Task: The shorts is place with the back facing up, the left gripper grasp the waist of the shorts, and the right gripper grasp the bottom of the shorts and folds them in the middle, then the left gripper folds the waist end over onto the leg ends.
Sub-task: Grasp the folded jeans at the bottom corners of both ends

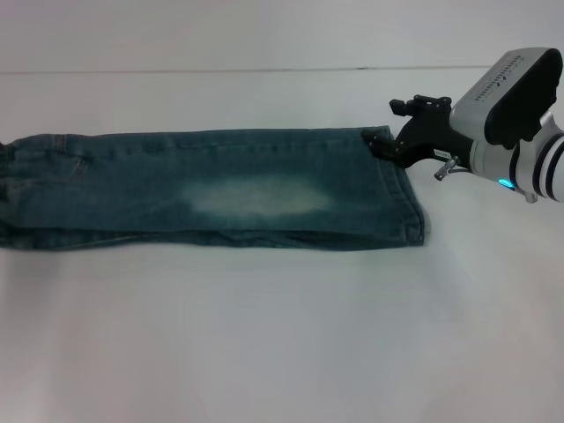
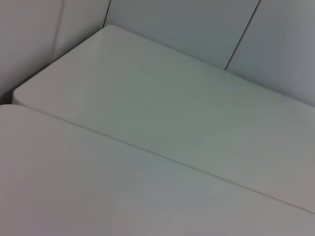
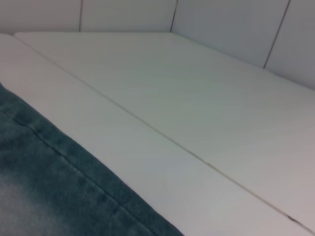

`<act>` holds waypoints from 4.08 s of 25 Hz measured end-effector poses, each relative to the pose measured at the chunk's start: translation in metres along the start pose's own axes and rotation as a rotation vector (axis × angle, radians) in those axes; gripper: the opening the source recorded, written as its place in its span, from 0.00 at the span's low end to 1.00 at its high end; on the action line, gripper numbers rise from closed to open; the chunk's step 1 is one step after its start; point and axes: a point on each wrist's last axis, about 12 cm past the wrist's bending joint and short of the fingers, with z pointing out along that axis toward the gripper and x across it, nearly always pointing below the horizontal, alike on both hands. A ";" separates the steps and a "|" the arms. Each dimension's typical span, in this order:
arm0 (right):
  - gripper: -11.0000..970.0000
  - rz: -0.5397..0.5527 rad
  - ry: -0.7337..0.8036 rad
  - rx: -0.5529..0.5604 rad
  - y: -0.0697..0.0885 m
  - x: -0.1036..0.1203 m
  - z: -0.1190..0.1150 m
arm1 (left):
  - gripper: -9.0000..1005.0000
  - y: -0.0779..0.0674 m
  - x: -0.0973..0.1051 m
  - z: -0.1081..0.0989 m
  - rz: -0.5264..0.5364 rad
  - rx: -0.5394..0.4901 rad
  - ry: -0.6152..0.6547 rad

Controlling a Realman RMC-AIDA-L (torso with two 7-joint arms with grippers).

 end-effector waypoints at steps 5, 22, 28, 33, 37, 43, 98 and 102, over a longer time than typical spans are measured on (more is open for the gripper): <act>0.77 0.005 -0.007 0.002 -0.001 0.000 -0.001 | 0.61 0.004 -0.001 -0.003 -0.003 -0.005 -0.005; 0.93 0.050 -0.110 -0.047 -0.002 -0.005 -0.011 | 0.77 -0.001 0.000 -0.054 0.035 0.366 -0.137; 0.93 0.064 -0.164 -0.110 0.001 -0.007 -0.021 | 0.76 -0.003 0.008 -0.054 0.070 0.396 -0.063; 0.92 0.077 -0.224 -0.255 0.006 -0.013 -0.041 | 0.76 -0.002 0.016 -0.059 0.079 0.420 -0.024; 0.92 0.092 -0.249 -0.410 0.006 -0.022 -0.067 | 0.75 0.002 0.018 -0.063 0.077 0.411 -0.021; 0.92 0.050 -0.201 -0.670 0.002 -0.028 -0.100 | 0.74 0.005 0.016 -0.065 0.087 0.400 -0.021; 0.91 0.015 -0.169 -0.696 0.008 -0.029 -0.096 | 0.10 0.019 0.002 -0.027 0.527 0.185 0.296; 0.91 0.015 -0.172 -0.693 0.007 -0.029 -0.096 | 0.04 0.019 0.002 -0.027 0.533 0.187 0.295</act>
